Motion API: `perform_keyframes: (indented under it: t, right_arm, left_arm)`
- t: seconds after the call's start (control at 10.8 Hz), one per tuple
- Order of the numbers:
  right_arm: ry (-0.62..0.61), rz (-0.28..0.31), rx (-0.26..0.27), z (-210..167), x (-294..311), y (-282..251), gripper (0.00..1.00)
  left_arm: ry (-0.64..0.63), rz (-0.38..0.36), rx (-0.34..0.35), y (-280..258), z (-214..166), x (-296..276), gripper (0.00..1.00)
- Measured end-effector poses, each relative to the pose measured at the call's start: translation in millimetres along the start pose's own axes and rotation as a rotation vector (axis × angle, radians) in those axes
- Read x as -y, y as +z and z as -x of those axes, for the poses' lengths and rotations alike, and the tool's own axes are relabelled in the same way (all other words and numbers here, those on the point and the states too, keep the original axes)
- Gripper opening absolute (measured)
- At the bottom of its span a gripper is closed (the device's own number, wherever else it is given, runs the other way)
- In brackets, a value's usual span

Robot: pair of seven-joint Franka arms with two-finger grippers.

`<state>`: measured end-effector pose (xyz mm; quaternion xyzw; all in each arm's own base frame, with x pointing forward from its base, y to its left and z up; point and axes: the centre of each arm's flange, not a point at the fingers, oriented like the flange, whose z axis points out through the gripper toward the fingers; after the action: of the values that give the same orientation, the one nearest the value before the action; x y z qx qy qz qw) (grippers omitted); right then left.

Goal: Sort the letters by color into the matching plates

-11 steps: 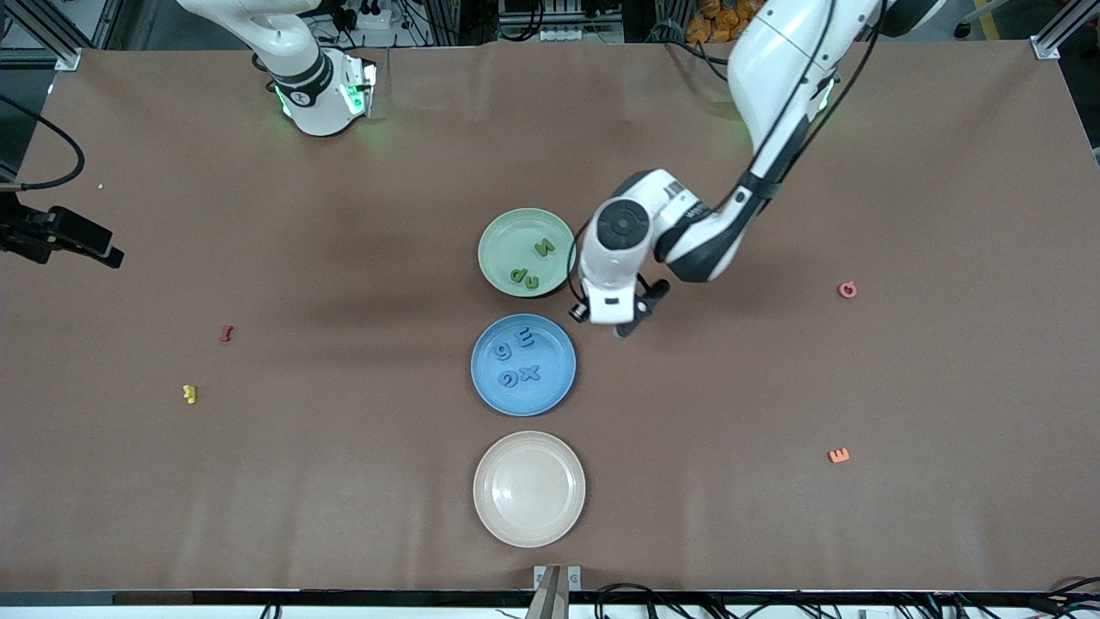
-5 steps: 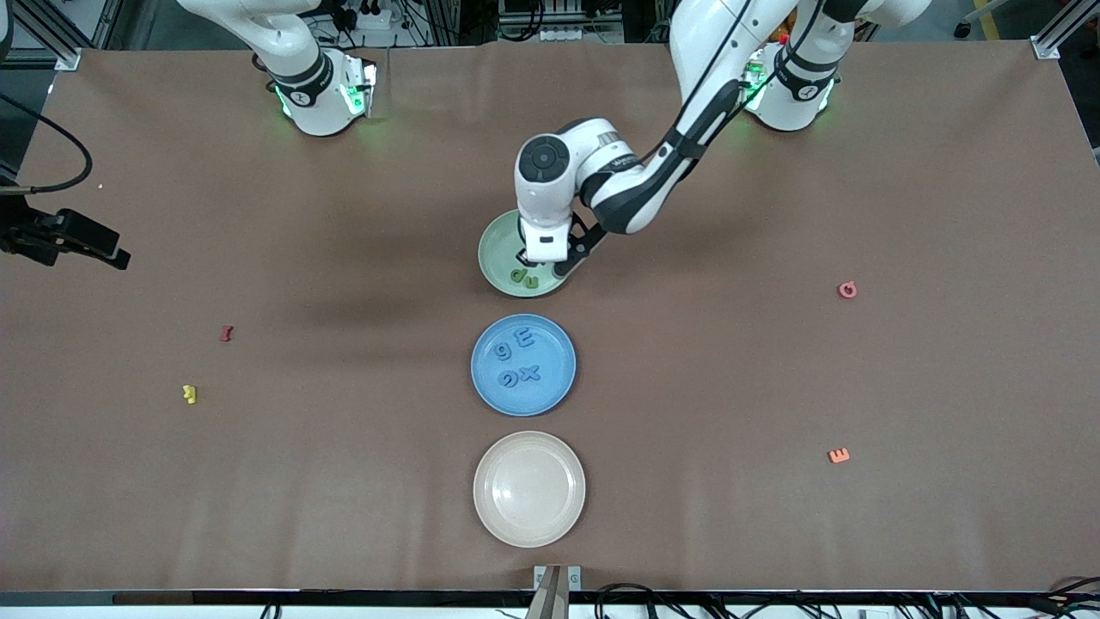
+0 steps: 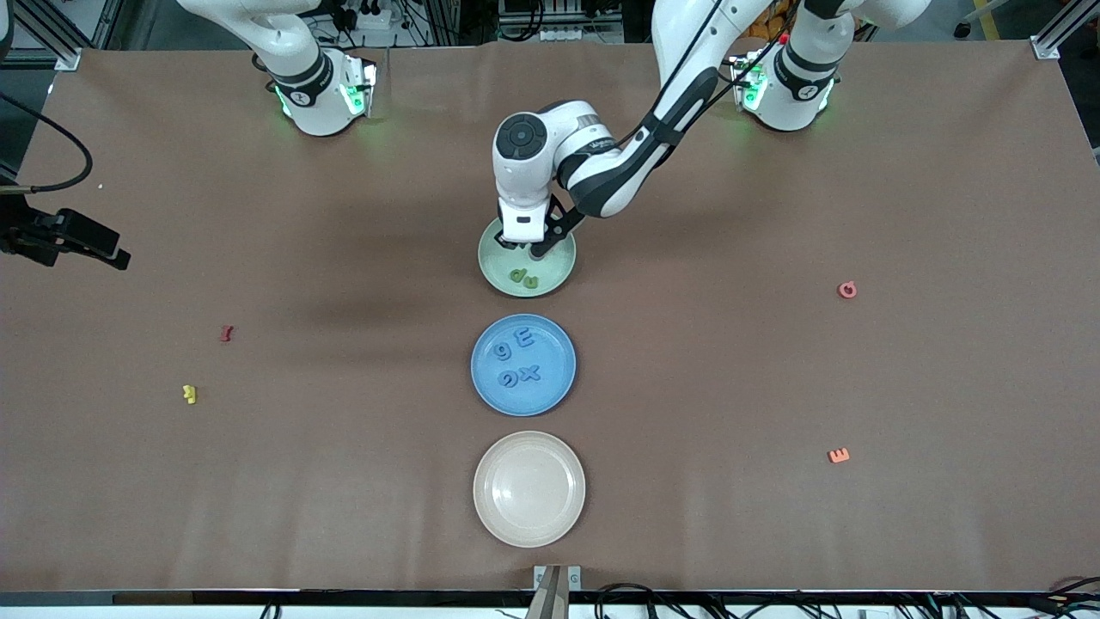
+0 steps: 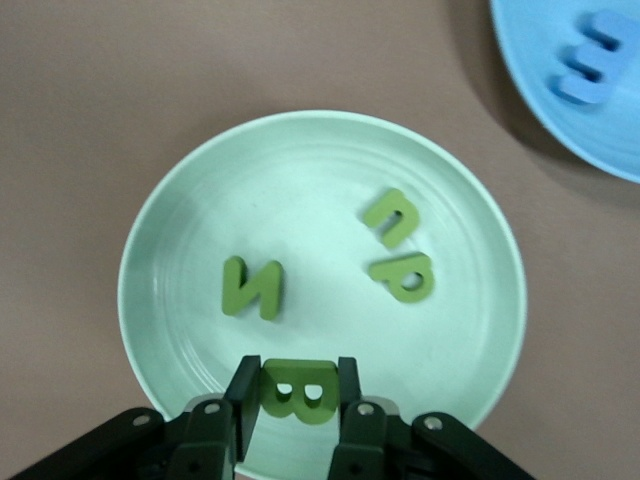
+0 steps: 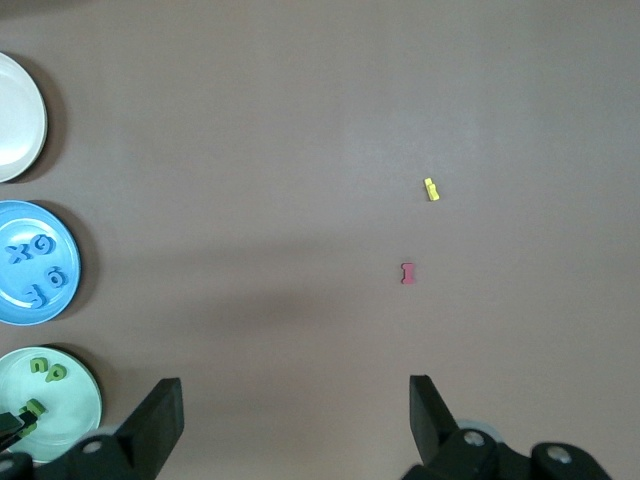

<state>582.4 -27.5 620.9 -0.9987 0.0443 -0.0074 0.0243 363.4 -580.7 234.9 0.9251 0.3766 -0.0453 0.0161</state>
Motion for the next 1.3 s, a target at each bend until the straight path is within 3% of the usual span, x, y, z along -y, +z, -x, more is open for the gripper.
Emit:
perform_keyframes:
  t: [0.28,0.65,0.74,1.02,1.3]
  right_arm:
    - [-0.002,0.000,0.000,0.0,1.3,0.1,1.00]
    - [-0.039,0.016,0.000,0.1,3.0,0.3,1.00]
    - [-0.062,0.025,0.001,0.1,3.8,0.5,1.00]
    - [-0.082,0.033,0.004,0.3,4.5,1.4,1.00]
    - [-0.088,0.034,0.006,0.2,5.0,2.2,1.00]
  left_arm:
    - [0.008,0.014,0.002,-5.6,6.4,-3.5,0.39]
    - [-0.030,0.034,-0.038,-10.2,-26.9,-13.9,0.89]
    - [-0.035,0.050,-0.087,-14.3,-52.6,-19.7,1.00]
    - [-0.065,0.105,-0.217,-44.1,-153.9,-36.6,1.00]
    - [-0.070,0.131,-0.265,-84.5,-290.7,-33.5,1.00]
